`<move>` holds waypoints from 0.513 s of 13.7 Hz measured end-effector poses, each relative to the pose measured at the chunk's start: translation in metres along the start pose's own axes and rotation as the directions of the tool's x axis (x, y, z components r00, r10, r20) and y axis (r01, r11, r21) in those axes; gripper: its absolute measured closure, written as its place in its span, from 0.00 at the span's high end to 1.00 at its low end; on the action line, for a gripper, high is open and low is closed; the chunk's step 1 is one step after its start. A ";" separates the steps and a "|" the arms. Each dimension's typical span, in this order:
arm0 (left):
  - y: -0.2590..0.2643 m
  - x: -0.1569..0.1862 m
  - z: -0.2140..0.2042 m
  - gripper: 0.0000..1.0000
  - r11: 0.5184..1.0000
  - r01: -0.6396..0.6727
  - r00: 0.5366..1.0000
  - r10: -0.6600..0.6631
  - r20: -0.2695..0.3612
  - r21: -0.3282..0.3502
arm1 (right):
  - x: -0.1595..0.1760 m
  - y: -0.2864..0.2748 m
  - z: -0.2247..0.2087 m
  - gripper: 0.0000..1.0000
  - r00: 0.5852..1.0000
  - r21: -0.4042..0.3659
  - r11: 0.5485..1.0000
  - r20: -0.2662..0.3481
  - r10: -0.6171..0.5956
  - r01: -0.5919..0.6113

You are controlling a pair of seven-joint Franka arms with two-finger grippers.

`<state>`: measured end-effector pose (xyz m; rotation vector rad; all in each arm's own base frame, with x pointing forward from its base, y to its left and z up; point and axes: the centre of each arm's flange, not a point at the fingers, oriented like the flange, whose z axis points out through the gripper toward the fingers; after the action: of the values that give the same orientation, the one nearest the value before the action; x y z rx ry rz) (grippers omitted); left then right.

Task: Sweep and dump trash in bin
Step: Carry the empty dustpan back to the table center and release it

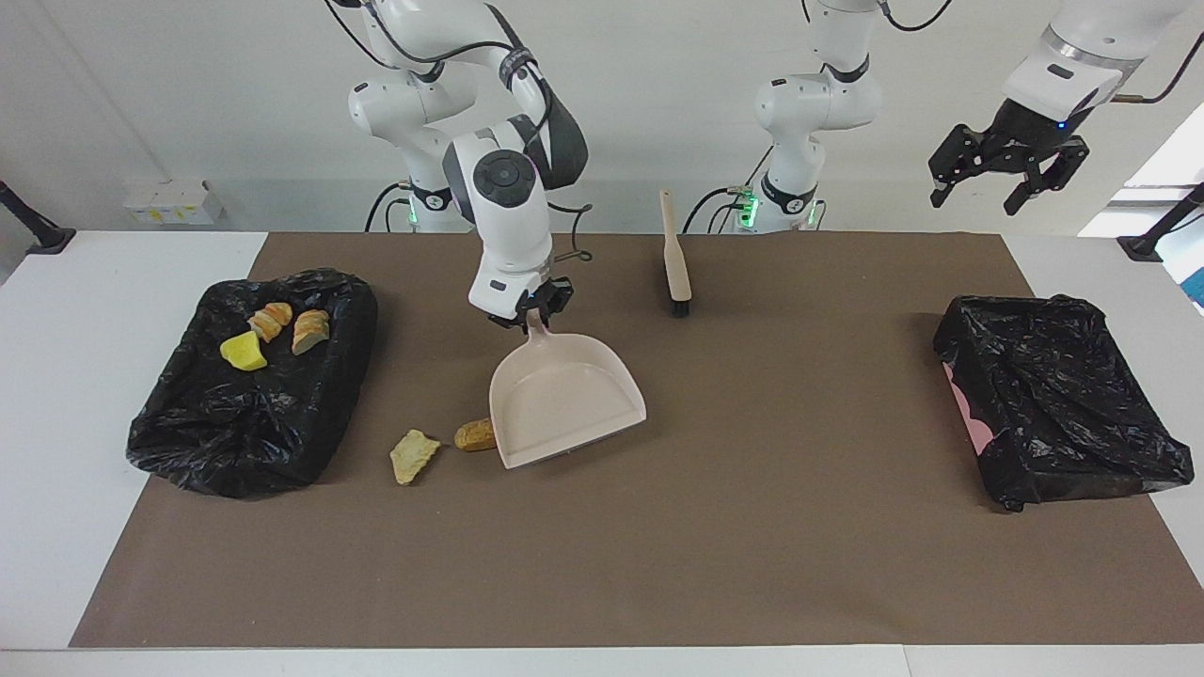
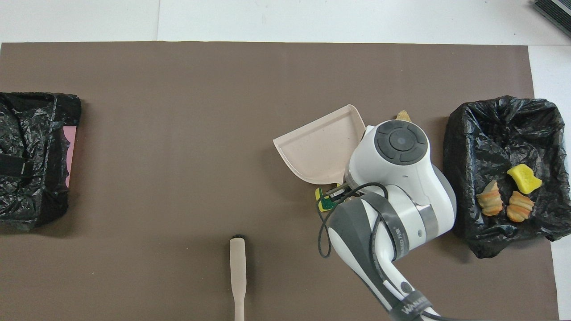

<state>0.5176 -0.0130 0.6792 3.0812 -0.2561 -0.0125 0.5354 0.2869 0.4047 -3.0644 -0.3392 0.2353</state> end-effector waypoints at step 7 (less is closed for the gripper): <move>0.013 0.007 -0.004 1.00 0.999 -0.029 1.000 0.029 -0.009 0.033 | 0.066 -0.113 0.047 0.33 0.967 0.022 0.970 0.086 0.239 -0.241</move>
<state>0.5228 -0.0267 0.6841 3.1091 -0.3032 0.0075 0.5677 0.4130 0.3566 -3.0649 0.0353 0.3741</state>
